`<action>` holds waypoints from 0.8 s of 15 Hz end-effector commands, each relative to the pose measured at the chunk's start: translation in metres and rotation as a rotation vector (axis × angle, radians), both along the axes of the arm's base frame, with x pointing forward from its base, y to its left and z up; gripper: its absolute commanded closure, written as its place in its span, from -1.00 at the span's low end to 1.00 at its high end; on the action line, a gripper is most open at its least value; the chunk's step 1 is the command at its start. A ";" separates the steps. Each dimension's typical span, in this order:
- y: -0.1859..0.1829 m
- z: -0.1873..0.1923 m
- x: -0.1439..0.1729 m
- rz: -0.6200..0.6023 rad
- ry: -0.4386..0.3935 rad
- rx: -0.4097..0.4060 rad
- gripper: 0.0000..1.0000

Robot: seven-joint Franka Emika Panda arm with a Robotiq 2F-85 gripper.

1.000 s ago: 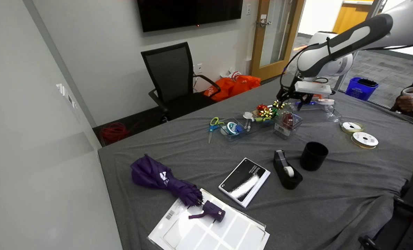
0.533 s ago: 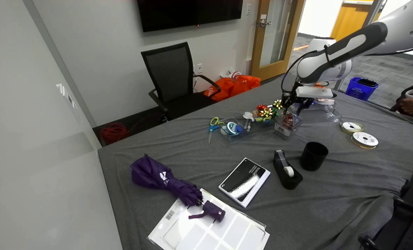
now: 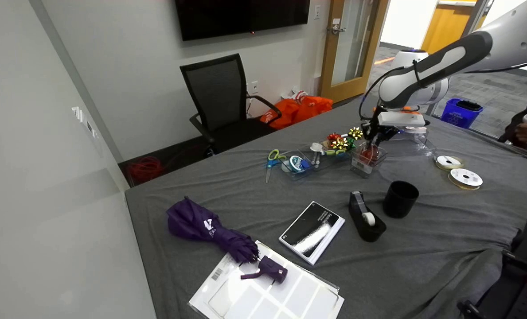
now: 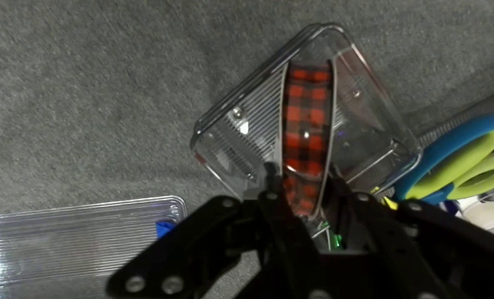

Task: Remove the orange circular object from the clear case on the left and then put it in the bottom compartment of the clear case on the right

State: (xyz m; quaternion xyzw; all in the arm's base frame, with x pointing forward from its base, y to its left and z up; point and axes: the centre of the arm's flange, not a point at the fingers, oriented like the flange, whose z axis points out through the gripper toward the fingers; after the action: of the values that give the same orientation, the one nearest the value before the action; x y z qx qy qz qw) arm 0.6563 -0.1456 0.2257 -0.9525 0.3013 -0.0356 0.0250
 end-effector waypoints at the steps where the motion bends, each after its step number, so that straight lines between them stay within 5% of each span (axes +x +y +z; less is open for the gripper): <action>1: -0.007 0.001 -0.004 0.006 -0.023 -0.003 0.86; 12: -0.041 0.128 -0.059 0.076 -0.071 0.081 0.86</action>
State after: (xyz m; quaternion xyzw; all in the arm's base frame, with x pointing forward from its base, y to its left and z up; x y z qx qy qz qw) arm 0.6275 -0.1744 0.3161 -0.9571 0.2773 -0.0564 0.0617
